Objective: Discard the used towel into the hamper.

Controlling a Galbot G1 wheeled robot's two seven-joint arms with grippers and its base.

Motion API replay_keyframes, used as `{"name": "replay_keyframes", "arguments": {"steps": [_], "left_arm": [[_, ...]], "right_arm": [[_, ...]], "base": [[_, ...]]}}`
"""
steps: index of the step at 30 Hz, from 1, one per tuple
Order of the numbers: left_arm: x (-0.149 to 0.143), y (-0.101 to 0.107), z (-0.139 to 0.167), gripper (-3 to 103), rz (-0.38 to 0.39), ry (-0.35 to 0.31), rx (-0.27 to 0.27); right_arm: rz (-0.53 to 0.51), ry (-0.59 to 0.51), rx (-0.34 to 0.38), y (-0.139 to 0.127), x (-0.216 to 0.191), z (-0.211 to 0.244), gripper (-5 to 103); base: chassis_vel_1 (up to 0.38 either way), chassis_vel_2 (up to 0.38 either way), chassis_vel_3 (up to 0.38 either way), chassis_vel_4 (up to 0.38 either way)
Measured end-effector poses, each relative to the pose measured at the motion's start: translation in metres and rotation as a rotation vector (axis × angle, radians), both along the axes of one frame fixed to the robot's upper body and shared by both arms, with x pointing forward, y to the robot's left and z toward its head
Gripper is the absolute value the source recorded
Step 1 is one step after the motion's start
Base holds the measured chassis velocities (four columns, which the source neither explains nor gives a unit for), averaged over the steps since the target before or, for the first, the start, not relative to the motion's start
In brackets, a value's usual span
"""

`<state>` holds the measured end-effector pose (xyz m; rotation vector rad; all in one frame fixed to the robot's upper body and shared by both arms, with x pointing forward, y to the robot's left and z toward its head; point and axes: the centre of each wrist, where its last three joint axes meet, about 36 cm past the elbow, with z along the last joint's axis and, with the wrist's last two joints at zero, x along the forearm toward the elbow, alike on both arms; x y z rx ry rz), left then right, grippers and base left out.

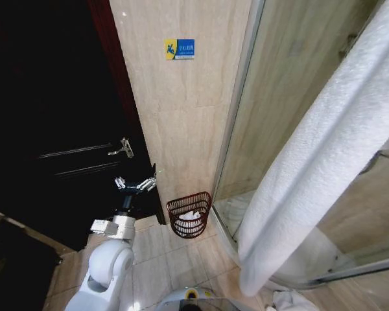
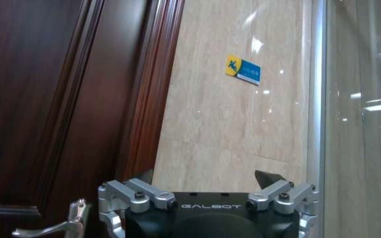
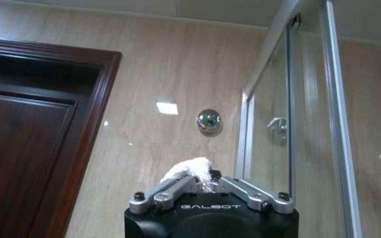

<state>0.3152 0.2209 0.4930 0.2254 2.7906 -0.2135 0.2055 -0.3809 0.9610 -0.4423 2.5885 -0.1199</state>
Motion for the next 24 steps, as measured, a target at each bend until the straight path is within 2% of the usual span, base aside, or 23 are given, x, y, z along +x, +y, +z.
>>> {"name": "replay_keyframes", "arguments": {"steps": [24], "left_arm": [[0.0000,0.0000,0.0000,100,0.000,0.000,0.000]], "right_arm": [[0.000,0.000,0.000,0.0000,0.0000,0.0000,2]], "base": [[0.000,0.000,0.000,0.000]]}}
